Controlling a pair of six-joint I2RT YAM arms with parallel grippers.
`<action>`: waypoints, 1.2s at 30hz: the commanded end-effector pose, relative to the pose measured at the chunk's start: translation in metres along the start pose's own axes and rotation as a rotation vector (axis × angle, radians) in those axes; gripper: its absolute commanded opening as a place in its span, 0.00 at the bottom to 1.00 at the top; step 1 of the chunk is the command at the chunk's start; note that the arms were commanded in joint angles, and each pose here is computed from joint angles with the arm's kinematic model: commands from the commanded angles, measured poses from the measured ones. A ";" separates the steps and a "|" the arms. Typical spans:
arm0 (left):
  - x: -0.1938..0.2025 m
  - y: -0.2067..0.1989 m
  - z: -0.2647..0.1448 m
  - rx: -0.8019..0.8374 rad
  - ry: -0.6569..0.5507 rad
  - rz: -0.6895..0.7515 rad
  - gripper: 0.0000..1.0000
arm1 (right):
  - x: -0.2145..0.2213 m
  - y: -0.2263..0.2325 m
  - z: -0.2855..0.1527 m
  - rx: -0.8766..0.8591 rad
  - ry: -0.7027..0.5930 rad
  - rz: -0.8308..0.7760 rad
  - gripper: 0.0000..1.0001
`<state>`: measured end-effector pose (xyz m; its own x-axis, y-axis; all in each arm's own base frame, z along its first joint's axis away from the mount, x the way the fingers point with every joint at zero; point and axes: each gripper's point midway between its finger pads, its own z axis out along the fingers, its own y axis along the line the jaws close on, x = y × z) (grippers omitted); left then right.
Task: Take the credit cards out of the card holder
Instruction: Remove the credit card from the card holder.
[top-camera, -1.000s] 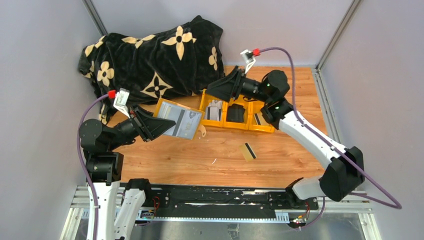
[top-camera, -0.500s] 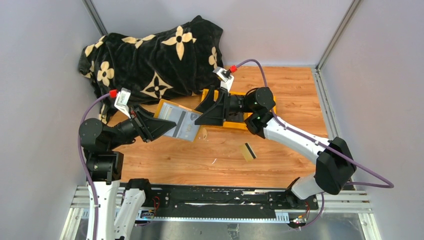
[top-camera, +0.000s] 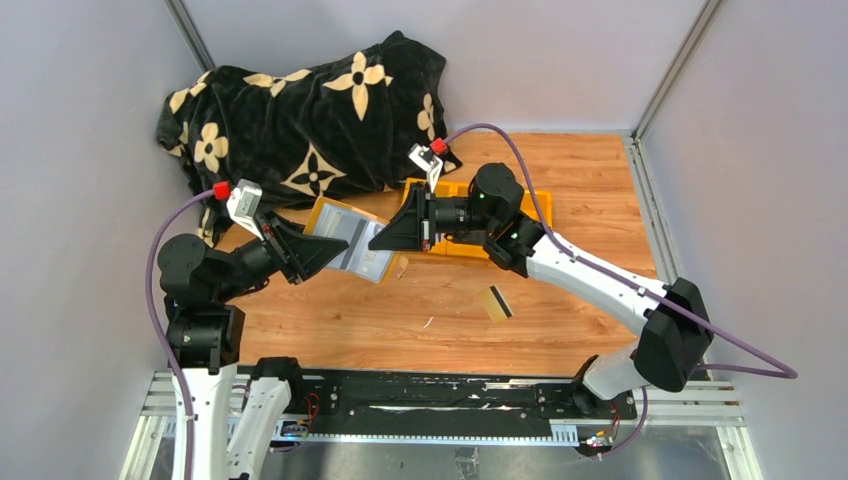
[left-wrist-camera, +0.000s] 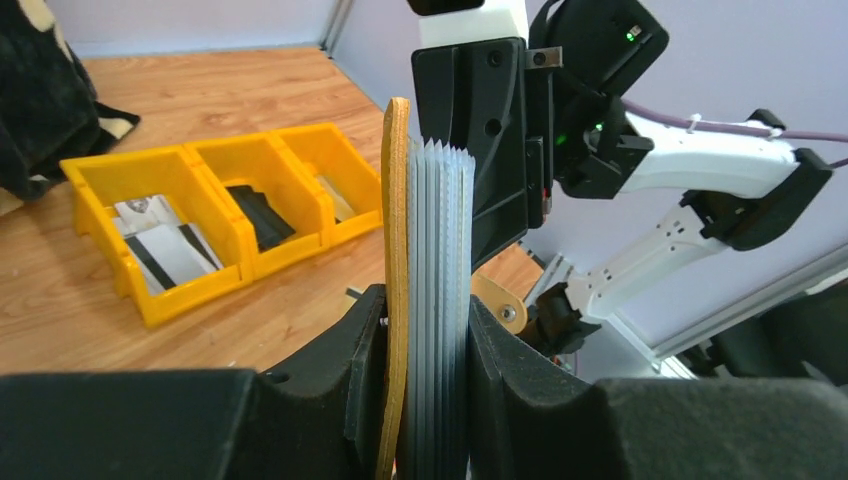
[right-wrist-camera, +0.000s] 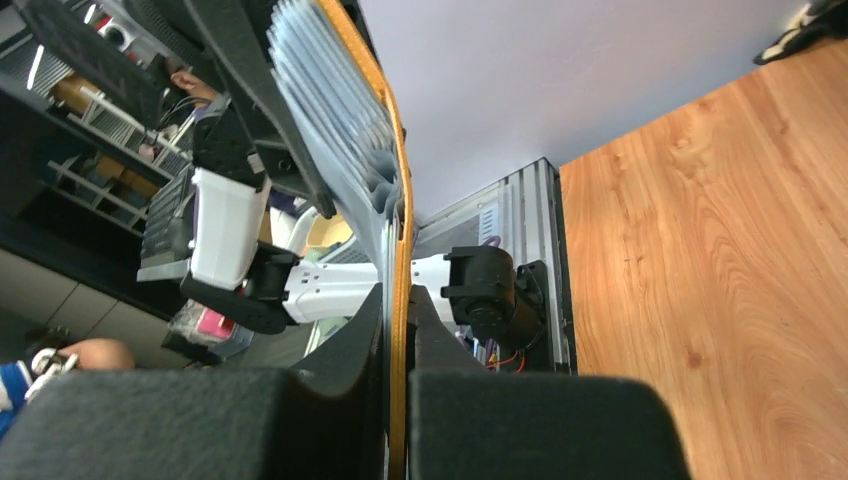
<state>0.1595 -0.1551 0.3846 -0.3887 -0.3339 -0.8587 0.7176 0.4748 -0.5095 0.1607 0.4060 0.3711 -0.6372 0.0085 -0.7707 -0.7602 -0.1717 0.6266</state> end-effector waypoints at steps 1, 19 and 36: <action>-0.003 0.005 -0.005 -0.048 -0.011 0.133 0.27 | -0.010 -0.003 0.004 0.105 -0.051 0.007 0.00; 0.015 -0.005 -0.005 0.040 0.063 0.078 0.58 | -0.006 -0.013 0.003 0.137 -0.078 0.069 0.00; -0.017 0.047 -0.014 -0.309 -0.104 0.157 0.48 | -0.008 0.023 0.007 0.060 -0.066 0.010 0.00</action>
<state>0.1724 -0.1380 0.3754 -0.2781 -0.2991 -0.9128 0.6684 0.6222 -0.4076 0.1735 0.4153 0.3481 -0.7188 0.0321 -0.6945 -0.6948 0.0001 0.7192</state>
